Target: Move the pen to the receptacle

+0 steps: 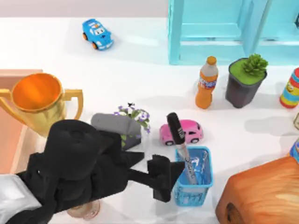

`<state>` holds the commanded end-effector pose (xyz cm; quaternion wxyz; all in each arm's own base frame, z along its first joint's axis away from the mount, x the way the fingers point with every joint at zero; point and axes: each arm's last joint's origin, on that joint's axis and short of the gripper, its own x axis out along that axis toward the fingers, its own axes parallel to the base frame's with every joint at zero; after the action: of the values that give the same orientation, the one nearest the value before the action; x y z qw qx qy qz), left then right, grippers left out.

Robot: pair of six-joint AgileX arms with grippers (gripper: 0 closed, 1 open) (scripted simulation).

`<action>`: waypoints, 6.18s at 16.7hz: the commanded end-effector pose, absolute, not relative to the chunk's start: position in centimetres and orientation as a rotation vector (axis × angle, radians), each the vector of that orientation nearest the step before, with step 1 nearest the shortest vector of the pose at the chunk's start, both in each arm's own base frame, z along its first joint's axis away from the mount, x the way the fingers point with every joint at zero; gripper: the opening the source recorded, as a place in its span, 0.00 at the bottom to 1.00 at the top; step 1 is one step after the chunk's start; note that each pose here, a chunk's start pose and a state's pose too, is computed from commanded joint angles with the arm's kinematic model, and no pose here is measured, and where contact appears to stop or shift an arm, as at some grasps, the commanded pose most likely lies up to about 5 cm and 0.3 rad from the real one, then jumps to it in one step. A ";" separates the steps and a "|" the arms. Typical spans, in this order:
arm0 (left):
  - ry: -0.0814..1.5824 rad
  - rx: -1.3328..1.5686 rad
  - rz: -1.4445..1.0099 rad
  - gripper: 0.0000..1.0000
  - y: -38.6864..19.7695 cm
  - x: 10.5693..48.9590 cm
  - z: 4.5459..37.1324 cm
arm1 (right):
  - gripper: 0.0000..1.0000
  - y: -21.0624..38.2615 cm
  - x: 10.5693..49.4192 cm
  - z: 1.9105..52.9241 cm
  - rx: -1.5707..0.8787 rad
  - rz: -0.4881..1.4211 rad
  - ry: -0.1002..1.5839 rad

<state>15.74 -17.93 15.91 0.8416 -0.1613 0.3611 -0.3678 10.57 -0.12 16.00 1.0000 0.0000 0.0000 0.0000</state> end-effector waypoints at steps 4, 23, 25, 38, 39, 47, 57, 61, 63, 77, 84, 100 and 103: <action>0.767 -0.342 -0.773 1.00 -20.7 17.3 14.8 | 1.00 -0.1 10.6 16.0 0.000 0.000 0.000; 0.767 -0.340 -0.774 0.47 -24.3 19.8 10.9 | 1.00 -0.1 10.6 16.0 0.000 0.000 0.000; 0.767 -0.340 -0.774 0.32 -24.3 19.8 10.9 | 1.00 -0.1 10.6 16.0 0.000 0.000 0.000; 0.728 -0.358 -0.782 0.00 -24.5 20.4 11.9 | 1.00 -0.1 10.6 16.0 0.000 0.000 0.000; 0.728 -0.357 -0.784 0.00 -24.5 20.4 11.9 | 1.00 -0.1 10.6 16.0 0.000 0.000 0.000; 0.777 -0.294 -0.887 0.00 -21.3 20.9 17.1 | 1.00 -0.1 10.6 16.0 0.000 0.000 0.000; 0.722 -0.340 -0.816 0.00 -10.8 20.7 26.7 | 1.00 -0.1 10.6 16.0 0.000 0.000 0.000; 0.728 -0.357 -0.782 0.00 -9.5 20.7 26.9 | 1.00 -0.1 10.6 16.0 0.000 0.000 0.000; 0.728 -0.357 -0.782 0.00 -9.5 20.7 26.9 | 1.00 -0.1 10.6 16.0 0.000 0.000 0.000; 0.402 0.222 -0.553 0.00 1.2 23.6 34.9 | 1.00 -0.1 10.6 16.0 0.000 0.000 0.000; 0.643 0.423 -0.506 0.00 8.5 23.2 34.7 | 1.00 -0.1 10.6 16.0 0.000 0.000 0.000; 0.850 0.279 -0.583 0.00 10.6 23.1 32.1 | 1.00 -0.1 10.6 16.0 0.000 0.000 0.000; 0.848 0.282 -0.579 0.00 10.4 23.6 30.6 | 1.00 -0.1 10.6 16.0 0.000 0.000 0.000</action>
<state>23.65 10.42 30.55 0.8616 0.1345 0.4044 -0.2759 10.57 -0.12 16.00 1.0000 0.0000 0.0000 0.0000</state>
